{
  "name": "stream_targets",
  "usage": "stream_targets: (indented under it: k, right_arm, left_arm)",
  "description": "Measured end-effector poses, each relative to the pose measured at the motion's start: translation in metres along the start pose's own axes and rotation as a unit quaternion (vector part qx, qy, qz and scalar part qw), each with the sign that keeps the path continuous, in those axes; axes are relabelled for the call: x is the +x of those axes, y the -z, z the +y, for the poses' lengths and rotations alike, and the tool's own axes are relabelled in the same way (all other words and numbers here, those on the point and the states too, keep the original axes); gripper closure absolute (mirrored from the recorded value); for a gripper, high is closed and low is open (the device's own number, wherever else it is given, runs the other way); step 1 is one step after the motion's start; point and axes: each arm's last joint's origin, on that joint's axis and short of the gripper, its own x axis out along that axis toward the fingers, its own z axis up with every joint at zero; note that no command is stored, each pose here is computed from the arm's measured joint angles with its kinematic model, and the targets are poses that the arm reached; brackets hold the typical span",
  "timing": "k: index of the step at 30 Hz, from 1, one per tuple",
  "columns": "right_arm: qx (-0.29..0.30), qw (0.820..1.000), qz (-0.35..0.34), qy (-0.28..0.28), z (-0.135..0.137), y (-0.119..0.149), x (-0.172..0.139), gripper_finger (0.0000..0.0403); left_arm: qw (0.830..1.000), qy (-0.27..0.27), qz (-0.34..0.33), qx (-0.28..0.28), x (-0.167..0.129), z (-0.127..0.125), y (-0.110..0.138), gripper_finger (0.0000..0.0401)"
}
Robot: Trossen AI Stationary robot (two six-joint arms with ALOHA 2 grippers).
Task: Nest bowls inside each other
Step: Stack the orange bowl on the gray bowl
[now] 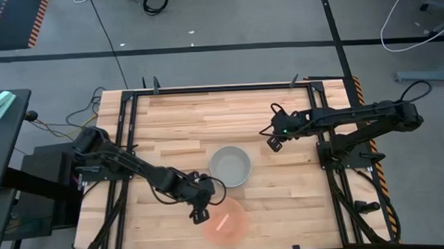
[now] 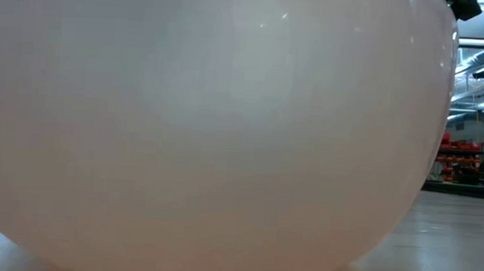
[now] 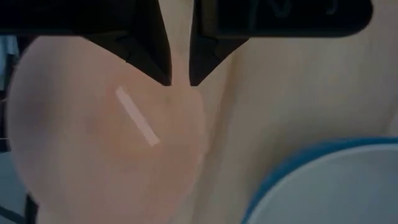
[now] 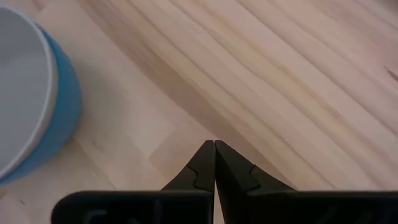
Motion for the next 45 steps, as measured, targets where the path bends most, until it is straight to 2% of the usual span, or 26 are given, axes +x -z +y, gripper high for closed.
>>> stream_targets:
  k: [13, 20, 24, 37, 45]
  right_arm:
    - [-0.014, 1.0, -0.001, -0.01, 0.004, 0.002, -0.001, 0.0365]
    - [-0.013, 1.0, -0.001, -0.01, 0.004, 0.002, -0.001, 0.0357]
    - [-0.012, 1.0, -0.003, -0.012, 0.005, 0.002, -0.001, 0.0357]
    - [-0.011, 1.0, -0.008, -0.016, 0.006, 0.001, -0.001, 0.0357]
    - [-0.011, 1.0, -0.009, -0.016, 0.006, 0.001, -0.001, 0.0358]
  left_arm:
    - [0.998, 0.0, 0.017, -0.052, 0.001, 0.002, 0.0, 0.0274]
    - [0.998, -0.01, 0.028, -0.052, 0.005, 0.003, 0.002, 0.0256]
    - [0.997, -0.006, 0.054, -0.062, 0.017, 0.003, 0.006, 0.025]
    - [0.993, -0.015, 0.091, -0.074, 0.049, 0.012, 0.009, 0.0265]
    - [0.993, -0.018, 0.087, -0.079, 0.05, 0.018, 0.004, 0.0315]
